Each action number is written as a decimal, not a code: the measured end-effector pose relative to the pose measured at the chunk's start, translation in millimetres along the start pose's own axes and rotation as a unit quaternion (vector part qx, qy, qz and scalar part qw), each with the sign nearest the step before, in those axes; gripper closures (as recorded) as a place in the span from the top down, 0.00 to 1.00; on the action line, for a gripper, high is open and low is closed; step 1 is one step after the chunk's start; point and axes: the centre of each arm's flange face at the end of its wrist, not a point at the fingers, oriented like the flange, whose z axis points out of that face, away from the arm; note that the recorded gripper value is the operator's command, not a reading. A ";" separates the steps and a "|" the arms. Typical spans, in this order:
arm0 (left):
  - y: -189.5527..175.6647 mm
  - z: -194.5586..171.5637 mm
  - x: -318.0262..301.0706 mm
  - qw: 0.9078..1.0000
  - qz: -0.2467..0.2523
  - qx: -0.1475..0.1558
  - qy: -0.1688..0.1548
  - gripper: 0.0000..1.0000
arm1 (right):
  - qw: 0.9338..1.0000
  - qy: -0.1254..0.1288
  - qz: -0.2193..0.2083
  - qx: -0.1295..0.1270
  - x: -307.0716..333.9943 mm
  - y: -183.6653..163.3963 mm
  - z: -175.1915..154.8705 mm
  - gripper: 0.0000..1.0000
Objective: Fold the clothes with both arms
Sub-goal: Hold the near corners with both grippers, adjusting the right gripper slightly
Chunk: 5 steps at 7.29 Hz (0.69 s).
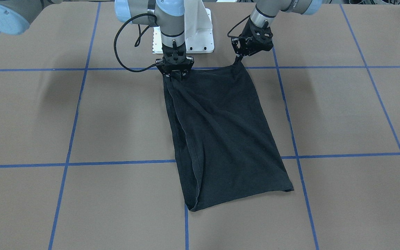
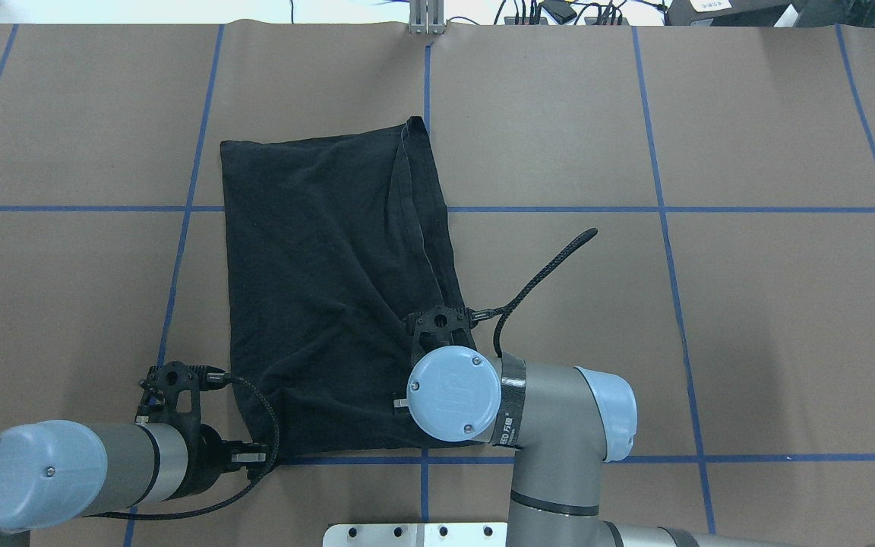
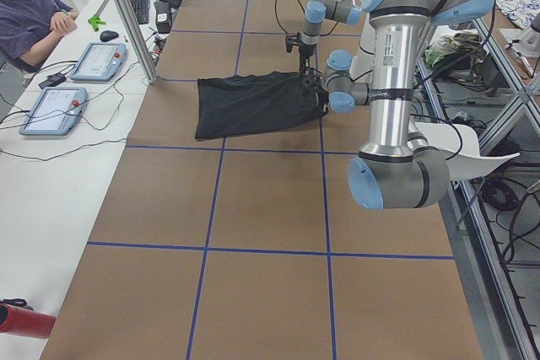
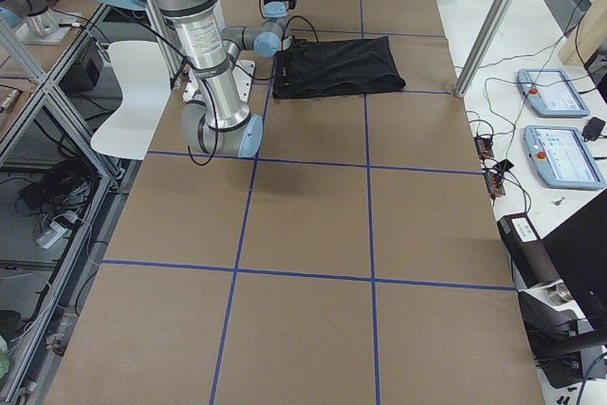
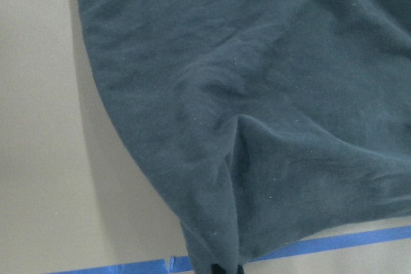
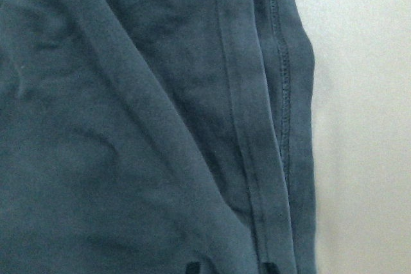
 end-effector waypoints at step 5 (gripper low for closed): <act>-0.2 0.4 -0.2 1.000 -0.001 0.000 0.000 0.00 | 1.000 0.014 0.011 -0.002 15.0 28.0 14.2 0.79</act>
